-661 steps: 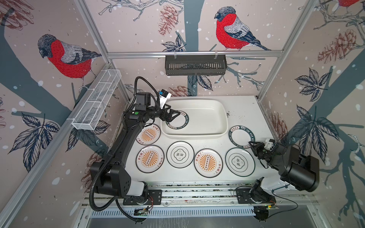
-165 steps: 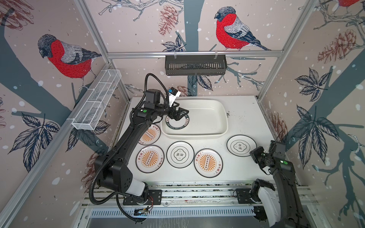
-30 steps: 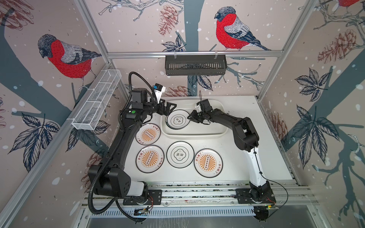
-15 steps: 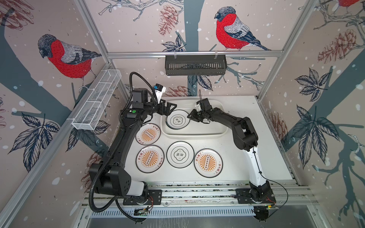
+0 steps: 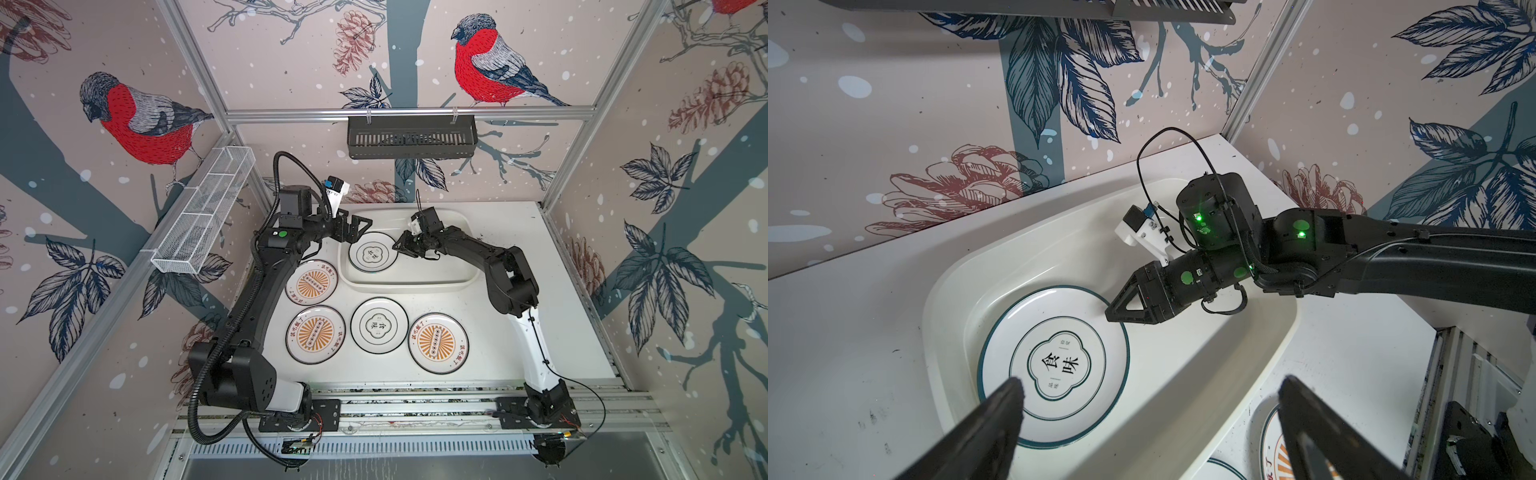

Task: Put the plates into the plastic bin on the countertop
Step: 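Open the right gripper and withdraw it from the bin, then move the right gripper to the orange sunburst plate nearest the robot, then lower the right gripper and pinch the sunburst plate's edge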

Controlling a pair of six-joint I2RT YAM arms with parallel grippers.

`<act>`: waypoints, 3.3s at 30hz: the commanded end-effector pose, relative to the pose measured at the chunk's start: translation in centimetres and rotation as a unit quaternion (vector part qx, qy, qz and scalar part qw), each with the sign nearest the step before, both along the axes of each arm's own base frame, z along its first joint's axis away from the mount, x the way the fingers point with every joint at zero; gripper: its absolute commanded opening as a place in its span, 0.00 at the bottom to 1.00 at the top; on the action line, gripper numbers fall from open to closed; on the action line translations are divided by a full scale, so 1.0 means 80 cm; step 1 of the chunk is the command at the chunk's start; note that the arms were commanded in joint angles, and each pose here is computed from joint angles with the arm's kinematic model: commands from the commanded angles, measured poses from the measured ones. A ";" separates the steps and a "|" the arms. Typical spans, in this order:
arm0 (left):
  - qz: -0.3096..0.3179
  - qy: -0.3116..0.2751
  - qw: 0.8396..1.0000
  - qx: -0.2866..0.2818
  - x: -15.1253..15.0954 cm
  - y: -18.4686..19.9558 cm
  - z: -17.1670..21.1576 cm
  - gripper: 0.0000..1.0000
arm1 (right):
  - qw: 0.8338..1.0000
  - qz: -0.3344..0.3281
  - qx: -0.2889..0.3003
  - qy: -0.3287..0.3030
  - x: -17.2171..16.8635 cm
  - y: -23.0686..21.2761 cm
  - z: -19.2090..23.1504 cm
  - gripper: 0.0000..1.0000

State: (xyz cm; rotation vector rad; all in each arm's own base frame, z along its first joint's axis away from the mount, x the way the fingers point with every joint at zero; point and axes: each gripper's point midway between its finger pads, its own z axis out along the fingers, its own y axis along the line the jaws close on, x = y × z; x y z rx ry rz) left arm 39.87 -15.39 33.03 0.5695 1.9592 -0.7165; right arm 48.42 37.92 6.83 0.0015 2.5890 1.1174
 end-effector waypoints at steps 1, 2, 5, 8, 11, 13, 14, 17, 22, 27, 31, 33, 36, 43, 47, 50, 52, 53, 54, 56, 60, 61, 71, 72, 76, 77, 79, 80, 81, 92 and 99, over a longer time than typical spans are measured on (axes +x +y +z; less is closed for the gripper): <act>-0.005 -0.010 1.000 -0.002 0.002 -0.002 0.009 0.94 | 0.999 -0.007 0.006 -0.032 0.010 -0.005 0.026 0.34; -0.006 -0.012 1.000 -0.002 0.003 -0.002 0.010 0.94 | 0.999 -0.011 0.007 -0.041 0.012 -0.007 0.034 0.34; -0.005 -0.015 1.000 0.001 0.005 -0.001 0.012 0.94 | 0.997 -0.024 0.009 -0.070 0.019 -0.018 0.061 0.34; -0.006 -0.016 1.000 0.005 0.005 -0.001 0.012 0.94 | 0.994 -0.039 0.009 -0.100 0.019 -0.035 0.090 0.34; -0.011 -0.017 1.000 0.010 0.003 -0.001 0.012 0.95 | 0.989 -0.052 0.015 -0.135 0.009 -0.057 0.127 0.35; -0.024 -0.014 1.000 0.014 -0.002 -0.004 0.009 0.95 | 0.985 -0.058 0.018 -0.162 -0.004 -0.076 0.154 0.35; -0.033 -0.012 0.999 0.015 -0.006 -0.006 0.007 0.95 | 0.983 -0.062 0.017 -0.170 -0.011 -0.087 0.162 0.35; -0.064 -0.007 0.998 0.018 -0.020 -0.012 0.000 0.95 | 0.978 -0.071 0.017 -0.195 -0.041 -0.119 0.188 0.36; -0.080 -0.013 0.997 0.020 -0.035 -0.014 -0.007 0.96 | 0.967 -0.087 0.016 -0.241 -0.111 -0.172 0.226 0.38; -0.081 0.006 0.996 0.021 -0.036 -0.014 -0.017 0.95 | 0.957 -0.096 0.029 -0.273 -0.190 -0.215 0.242 0.41; -0.086 -0.004 0.996 0.025 -0.043 -0.014 -0.018 0.95 | 0.950 -0.120 0.041 -0.284 -0.239 -0.246 0.237 0.45; -0.087 -0.004 0.996 0.026 -0.045 -0.015 -0.018 0.95 | 0.951 -0.128 0.044 -0.279 -0.258 -0.257 0.230 0.46; -0.091 -0.003 0.995 0.025 -0.048 -0.019 -0.015 0.95 | 0.950 -0.142 0.051 -0.275 -0.285 -0.273 0.228 0.46; -0.102 -0.022 0.994 0.046 -0.061 -0.038 -0.016 0.95 | 0.962 -0.143 0.065 -0.224 -0.329 -0.284 0.192 0.49; -0.112 -0.013 0.993 0.035 -0.071 -0.049 -0.017 0.95 | 0.970 -0.136 0.050 -0.196 -0.343 -0.287 0.174 0.48; -0.114 -0.016 0.993 0.031 -0.078 -0.052 -0.015 0.95 | 0.972 -0.135 0.053 -0.186 -0.353 -0.289 0.164 0.49; -0.120 -0.019 0.992 0.034 -0.083 -0.053 -0.016 0.95 | 0.973 -0.140 0.050 -0.177 -0.357 -0.293 0.153 0.49; -0.120 -0.016 0.992 0.035 -0.083 -0.053 -0.017 0.96 | 0.974 -0.143 0.044 -0.170 -0.359 -0.295 0.145 0.50; -0.123 -0.014 0.992 0.035 -0.084 -0.054 -0.017 0.96 | 0.976 -0.145 0.039 -0.161 -0.360 -0.296 0.135 0.51; -0.126 -0.008 0.991 0.033 -0.083 -0.055 -0.018 0.96 | 0.980 -0.141 0.035 -0.139 -0.363 -0.294 0.115 0.52; -0.134 -0.002 0.991 0.024 -0.087 -0.059 -0.013 0.96 | 0.985 -0.138 0.024 -0.100 -0.367 -0.292 0.082 0.52; -0.137 -0.002 0.990 0.024 -0.088 -0.060 -0.013 0.95 | 0.985 -0.141 0.020 -0.094 -0.368 -0.293 0.076 0.52; -0.149 -0.001 0.989 0.016 -0.099 -0.064 -0.004 0.96 | 0.991 -0.127 0.023 -0.031 -0.397 -0.291 0.011 0.50; -0.152 0.002 0.988 0.015 -0.101 -0.065 -0.006 0.96 | 0.991 -0.126 0.022 -0.027 -0.399 -0.291 0.004 0.50; -0.157 0.012 0.987 0.012 -0.107 -0.067 -0.014 0.96 | 0.992 -0.127 0.006 -0.013 -0.407 -0.296 -0.015 0.49; -0.156 0.012 0.988 0.012 -0.108 -0.066 -0.016 0.96 | 0.992 -0.125 0.005 -0.010 -0.409 -0.296 -0.018 0.49; -0.156 0.010 0.988 0.014 -0.109 -0.065 -0.017 0.96 | 0.992 -0.122 0.007 -0.006 -0.411 -0.294 -0.021 0.49; -0.156 0.009 0.988 0.014 -0.110 -0.065 -0.016 0.96 | 0.993 -0.121 0.009 -0.004 -0.412 -0.293 -0.023 0.49; -0.156 0.010 0.988 0.014 -0.110 -0.066 -0.017 0.96 | 0.993 -0.119 0.012 -0.004 -0.412 -0.292 -0.023 0.49; -0.161 0.013 0.987 0.009 -0.110 -0.069 -0.017 0.96 | 0.994 -0.106 0.017 0.010 -0.421 -0.285 -0.034 0.48; -0.157 0.006 0.987 0.013 -0.112 -0.066 -0.013 0.96 | 0.995 -0.100 0.000 0.011 -0.418 -0.283 -0.032 0.47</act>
